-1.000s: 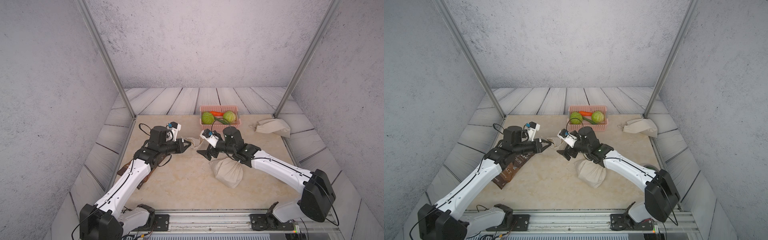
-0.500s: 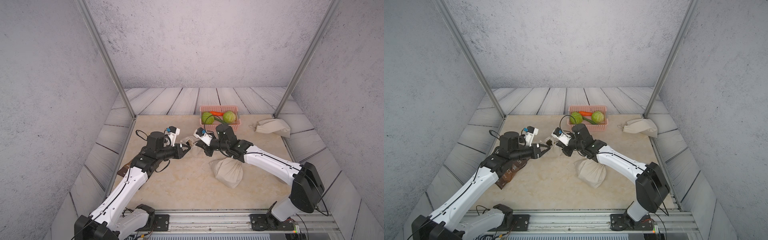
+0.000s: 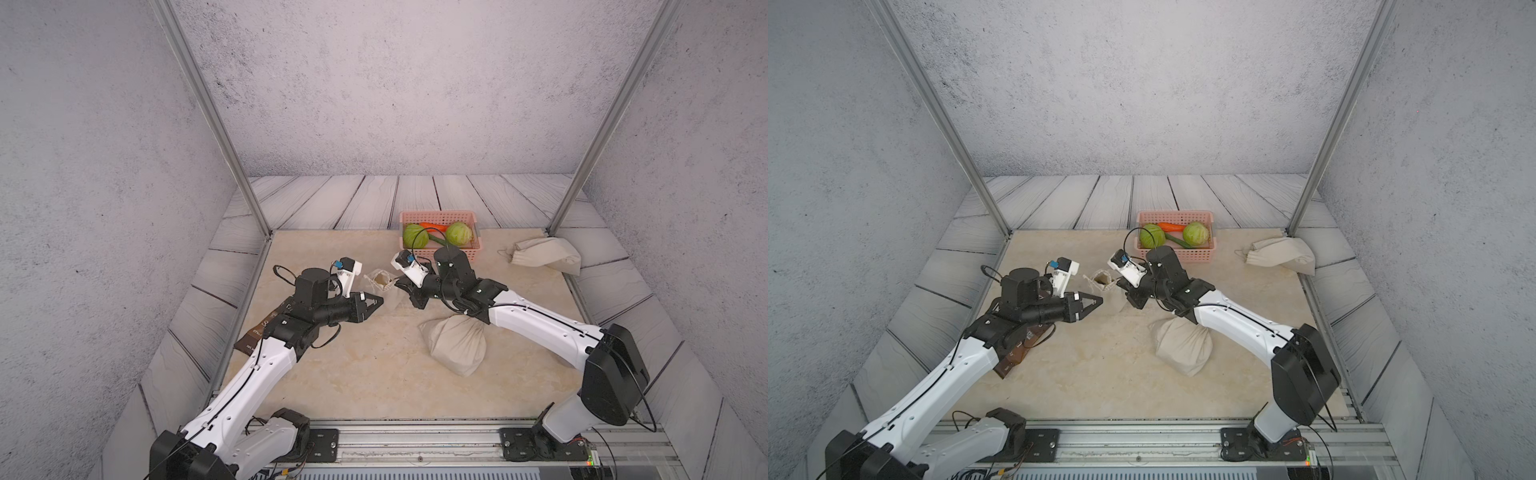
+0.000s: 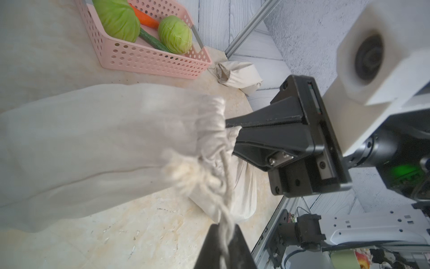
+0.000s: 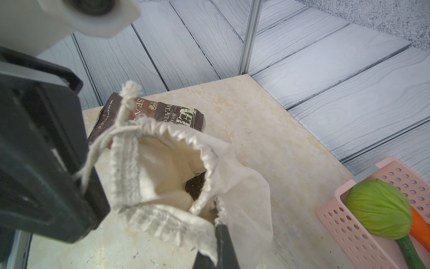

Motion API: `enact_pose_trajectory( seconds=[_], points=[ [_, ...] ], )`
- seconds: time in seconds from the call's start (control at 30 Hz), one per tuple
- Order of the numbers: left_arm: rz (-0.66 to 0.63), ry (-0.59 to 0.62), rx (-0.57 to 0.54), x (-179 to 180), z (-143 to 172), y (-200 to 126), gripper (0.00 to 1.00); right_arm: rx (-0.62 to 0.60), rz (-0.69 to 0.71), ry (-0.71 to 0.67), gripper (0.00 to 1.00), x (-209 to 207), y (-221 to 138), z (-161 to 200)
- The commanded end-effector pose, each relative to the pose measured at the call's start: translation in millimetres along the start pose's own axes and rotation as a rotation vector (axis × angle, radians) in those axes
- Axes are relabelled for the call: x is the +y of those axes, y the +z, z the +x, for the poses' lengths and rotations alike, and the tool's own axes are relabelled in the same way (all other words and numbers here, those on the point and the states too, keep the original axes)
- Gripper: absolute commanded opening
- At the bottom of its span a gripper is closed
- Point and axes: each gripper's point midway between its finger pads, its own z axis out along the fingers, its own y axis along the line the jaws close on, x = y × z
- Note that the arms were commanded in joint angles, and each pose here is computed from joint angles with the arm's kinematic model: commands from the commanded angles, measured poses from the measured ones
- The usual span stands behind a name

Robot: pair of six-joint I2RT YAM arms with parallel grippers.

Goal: Close the soil bag
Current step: Frap the soil bag at the center of the board.

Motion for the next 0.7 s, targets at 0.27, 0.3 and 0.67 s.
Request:
enact_pose_trajectory(
  seconds=[0.27, 0.3, 0.67],
  points=[
    [-0.166, 0.104, -0.138, -5.8, -29.6, -40.0, 0.00, 0.084, 0.317, 0.014, 0.00, -53.5, -26.3, 17.3],
    [-0.187, 0.119, -0.156, -11.4, -39.7, -48.7, 0.00, 0.096, 0.343, 0.019, 0.00, -61.4, -32.3, 21.5],
    [-0.130, 0.232, -0.217, -75.7, -133.7, -57.6, 0.00, 0.055, 0.483, 0.006, 0.11, -101.7, -88.4, -6.4]
  ],
)
